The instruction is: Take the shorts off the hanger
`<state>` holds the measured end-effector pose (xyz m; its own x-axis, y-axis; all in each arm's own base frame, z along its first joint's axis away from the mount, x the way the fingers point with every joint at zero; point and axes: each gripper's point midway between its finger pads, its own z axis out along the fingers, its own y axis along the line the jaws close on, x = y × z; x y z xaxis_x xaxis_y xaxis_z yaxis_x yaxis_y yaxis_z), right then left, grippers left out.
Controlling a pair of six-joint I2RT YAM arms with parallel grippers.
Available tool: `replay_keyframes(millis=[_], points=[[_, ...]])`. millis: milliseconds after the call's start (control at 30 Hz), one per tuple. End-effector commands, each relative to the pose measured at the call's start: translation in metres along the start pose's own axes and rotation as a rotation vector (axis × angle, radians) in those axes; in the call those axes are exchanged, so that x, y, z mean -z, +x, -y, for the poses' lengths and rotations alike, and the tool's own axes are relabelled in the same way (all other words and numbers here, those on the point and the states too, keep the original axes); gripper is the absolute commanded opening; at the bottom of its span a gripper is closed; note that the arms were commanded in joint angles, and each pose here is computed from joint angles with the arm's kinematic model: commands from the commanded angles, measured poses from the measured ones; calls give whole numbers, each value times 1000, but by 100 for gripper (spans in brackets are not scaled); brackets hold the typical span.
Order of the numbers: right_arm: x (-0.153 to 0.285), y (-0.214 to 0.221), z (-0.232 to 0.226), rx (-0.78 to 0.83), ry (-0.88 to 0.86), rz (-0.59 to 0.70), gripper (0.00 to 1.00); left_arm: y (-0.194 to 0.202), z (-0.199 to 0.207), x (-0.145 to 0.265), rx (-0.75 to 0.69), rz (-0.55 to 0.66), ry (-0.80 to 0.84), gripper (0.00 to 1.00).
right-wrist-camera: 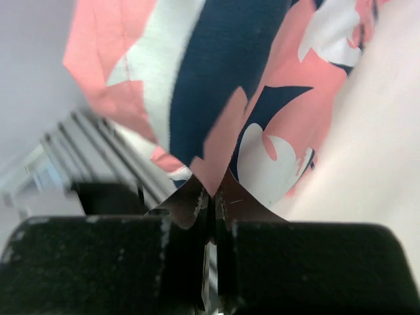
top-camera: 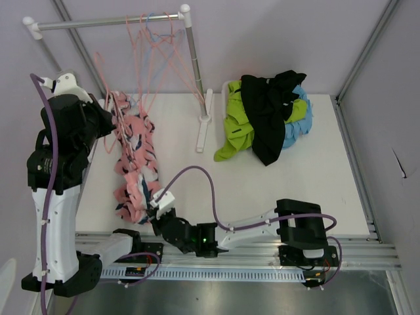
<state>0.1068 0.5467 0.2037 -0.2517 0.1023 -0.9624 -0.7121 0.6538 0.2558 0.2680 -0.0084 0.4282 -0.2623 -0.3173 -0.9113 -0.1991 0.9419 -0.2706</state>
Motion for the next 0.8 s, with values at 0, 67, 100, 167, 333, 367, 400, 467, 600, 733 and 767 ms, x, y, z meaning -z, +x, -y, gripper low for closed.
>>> replay_keyframes(millis=[0,67,100,167,333,367,400,467,600,733,767], points=[[31,30,9,-13,58,-69,0,-66,6,16,11,233,6,0],[33,34,15,-20,80,-75,0,-70,7,20,8,238,12,0],[33,34,16,-17,87,-72,0,-70,8,20,4,236,18,0],[28,31,20,-4,107,-55,0,-66,12,24,-3,214,50,0],[-19,-18,42,18,144,26,0,-20,25,38,16,58,174,0],[-31,-24,46,23,134,27,0,-13,27,54,24,55,218,0],[-42,-37,51,25,135,40,0,9,22,48,37,-1,204,0],[-74,-74,68,30,129,84,0,17,15,69,61,36,222,0],[-109,-112,102,41,165,70,0,68,-6,60,38,-64,155,0],[-96,-118,131,15,213,52,0,63,-17,66,25,-30,107,0],[-89,-113,135,6,220,45,0,59,-21,65,16,-22,85,0]])
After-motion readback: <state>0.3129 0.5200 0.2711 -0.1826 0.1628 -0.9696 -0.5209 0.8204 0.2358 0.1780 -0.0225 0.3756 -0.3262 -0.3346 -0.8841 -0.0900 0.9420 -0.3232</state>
